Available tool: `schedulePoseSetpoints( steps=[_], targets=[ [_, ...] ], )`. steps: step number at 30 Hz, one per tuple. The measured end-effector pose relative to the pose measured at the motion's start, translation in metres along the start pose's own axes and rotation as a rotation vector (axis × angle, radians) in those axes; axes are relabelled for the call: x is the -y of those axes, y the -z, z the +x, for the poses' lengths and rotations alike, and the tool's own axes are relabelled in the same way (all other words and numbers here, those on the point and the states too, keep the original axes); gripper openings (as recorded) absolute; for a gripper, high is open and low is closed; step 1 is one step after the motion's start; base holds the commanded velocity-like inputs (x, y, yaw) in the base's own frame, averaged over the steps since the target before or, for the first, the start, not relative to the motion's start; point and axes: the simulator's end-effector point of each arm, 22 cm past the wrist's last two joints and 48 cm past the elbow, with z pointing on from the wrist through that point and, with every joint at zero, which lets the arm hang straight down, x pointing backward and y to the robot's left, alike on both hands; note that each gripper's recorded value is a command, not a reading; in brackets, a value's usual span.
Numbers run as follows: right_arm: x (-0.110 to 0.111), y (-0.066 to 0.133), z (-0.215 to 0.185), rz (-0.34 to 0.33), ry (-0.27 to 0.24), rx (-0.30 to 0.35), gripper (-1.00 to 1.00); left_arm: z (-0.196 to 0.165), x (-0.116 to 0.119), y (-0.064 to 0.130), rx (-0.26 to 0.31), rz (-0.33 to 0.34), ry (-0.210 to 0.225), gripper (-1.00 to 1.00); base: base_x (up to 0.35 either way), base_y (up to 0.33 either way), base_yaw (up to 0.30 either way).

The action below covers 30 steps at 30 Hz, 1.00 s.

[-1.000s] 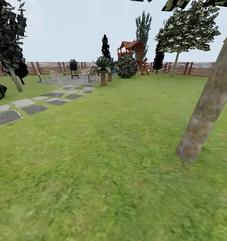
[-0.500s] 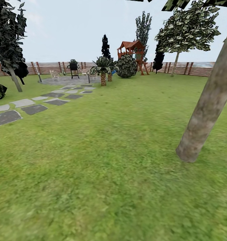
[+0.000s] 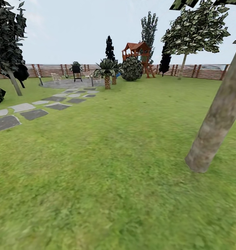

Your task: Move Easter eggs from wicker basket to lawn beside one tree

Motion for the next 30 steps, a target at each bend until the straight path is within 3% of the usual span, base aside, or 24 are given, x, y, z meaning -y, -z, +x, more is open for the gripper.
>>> schedulePoseSetpoints(
  steps=[30],
  targets=[
    [-0.0014, 0.0001, 0.0008, -0.001, -0.001, -0.002, 1.0, 0.0002, 0.0001, 0.0, -0.001, 0.0, 0.0, 1.0, 0.324, 0.0, 0.0]
  ],
)
